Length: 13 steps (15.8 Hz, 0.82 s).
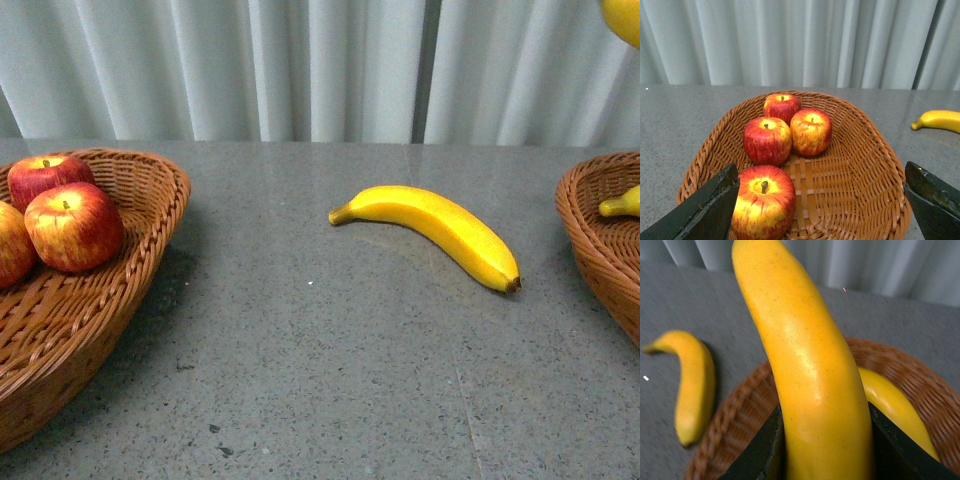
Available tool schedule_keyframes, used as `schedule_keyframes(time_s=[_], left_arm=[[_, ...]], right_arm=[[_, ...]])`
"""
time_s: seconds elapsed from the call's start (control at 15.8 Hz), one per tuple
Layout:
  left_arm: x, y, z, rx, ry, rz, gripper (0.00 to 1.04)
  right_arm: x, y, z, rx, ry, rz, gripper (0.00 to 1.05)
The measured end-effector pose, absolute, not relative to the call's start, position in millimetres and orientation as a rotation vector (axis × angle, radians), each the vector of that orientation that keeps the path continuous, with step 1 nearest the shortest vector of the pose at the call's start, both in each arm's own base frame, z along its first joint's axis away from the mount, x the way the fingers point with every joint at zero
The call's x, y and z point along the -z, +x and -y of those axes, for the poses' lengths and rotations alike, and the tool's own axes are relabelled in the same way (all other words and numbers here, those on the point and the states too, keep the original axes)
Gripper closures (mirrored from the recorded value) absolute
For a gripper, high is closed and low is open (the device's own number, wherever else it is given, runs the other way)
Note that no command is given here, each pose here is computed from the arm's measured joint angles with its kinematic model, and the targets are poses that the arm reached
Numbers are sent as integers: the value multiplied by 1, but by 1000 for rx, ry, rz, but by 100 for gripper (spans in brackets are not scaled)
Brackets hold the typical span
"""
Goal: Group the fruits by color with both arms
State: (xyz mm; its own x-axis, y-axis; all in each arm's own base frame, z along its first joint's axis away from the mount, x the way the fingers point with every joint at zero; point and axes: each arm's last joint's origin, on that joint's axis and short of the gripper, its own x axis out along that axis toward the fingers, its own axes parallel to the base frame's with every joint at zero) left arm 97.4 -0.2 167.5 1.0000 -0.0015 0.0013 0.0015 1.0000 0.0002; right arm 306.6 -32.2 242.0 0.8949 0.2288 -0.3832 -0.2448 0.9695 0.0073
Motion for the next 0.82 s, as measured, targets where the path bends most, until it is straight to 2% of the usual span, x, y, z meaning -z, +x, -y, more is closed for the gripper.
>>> schedule_keyframes(time_s=[0.19, 0.25, 0.51, 0.7, 0.82], left_arm=[[-167, 97, 0, 2, 0, 1, 7], [-167, 97, 0, 2, 0, 1, 7], [-167, 97, 0, 2, 0, 1, 7], [-167, 97, 0, 1, 0, 1, 7], [-167, 97, 0, 2, 0, 1, 7]], right_arm=[[-213, 282, 74, -226, -71, -543, 65], [-213, 276, 75, -254, -82, -558, 54], [-241, 276, 54, -339, -140, -459, 6], [-262, 300, -3, -414, -118, -309, 6], [-253, 323, -56, -485, -103, -317, 6]])
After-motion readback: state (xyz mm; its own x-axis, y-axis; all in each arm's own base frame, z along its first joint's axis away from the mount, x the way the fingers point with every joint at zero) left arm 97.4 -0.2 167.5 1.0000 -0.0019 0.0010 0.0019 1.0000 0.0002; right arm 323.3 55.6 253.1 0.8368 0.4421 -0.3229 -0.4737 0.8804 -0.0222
